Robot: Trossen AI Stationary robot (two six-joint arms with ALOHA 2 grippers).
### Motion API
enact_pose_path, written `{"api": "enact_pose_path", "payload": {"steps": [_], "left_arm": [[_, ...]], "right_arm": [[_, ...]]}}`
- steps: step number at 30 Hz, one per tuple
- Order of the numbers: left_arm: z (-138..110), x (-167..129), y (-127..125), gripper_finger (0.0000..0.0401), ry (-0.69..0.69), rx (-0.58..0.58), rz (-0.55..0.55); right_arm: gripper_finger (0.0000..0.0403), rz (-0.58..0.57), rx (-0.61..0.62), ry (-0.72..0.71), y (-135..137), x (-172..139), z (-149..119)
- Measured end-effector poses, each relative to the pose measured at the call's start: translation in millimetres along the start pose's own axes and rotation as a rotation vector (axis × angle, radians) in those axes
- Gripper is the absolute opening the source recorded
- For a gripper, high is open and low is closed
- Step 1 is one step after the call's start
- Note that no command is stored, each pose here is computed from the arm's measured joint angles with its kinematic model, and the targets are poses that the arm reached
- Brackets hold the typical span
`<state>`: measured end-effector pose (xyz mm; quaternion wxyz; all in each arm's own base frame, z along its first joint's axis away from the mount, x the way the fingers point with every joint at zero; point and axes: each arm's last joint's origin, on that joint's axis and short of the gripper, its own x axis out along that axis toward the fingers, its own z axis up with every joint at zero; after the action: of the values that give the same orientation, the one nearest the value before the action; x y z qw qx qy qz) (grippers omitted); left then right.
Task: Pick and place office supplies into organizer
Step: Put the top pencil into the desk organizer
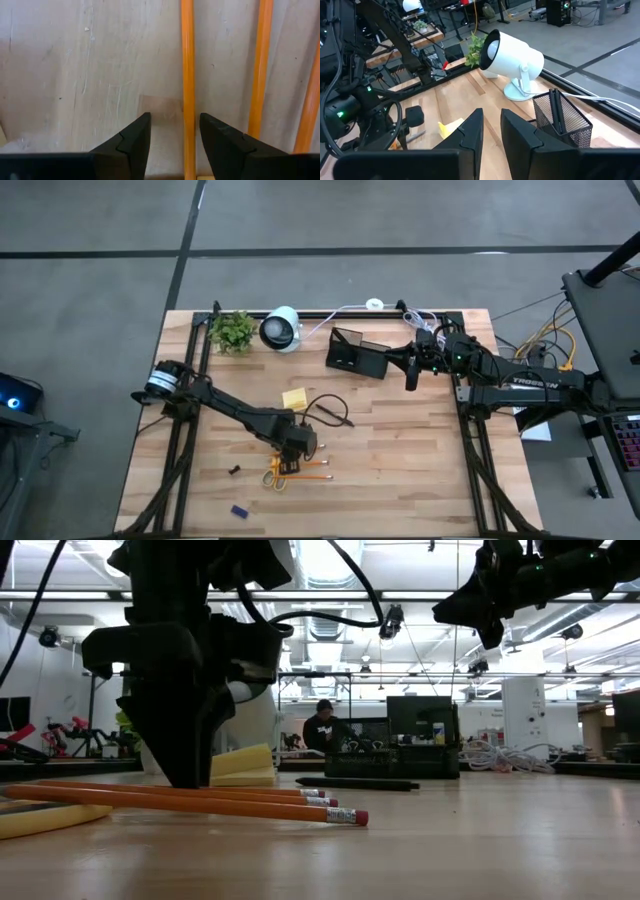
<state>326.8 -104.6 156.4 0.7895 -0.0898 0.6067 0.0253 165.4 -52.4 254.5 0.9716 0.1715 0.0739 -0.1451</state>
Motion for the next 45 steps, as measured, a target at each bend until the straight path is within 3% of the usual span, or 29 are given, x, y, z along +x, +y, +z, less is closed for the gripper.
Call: {"api": "enact_pose_path", "payload": {"steps": [12, 31, 45], "left_arm": [[0, 2, 0, 0.0011, 0.010, -0.041, -0.012], [3, -8, -2, 0.0006, -0.011, -0.044, -0.042], [12, -43, 7, 0.0005, -0.168, -0.076, -0.039]], "right_arm": [[0.0057, 0.000, 0.000, -0.001, 0, 0, 0], [0.0057, 0.002, 0.000, -0.001, 0, 0, 0], [0.0057, 0.001, 0.000, -0.001, 0, 0, 0]]}}
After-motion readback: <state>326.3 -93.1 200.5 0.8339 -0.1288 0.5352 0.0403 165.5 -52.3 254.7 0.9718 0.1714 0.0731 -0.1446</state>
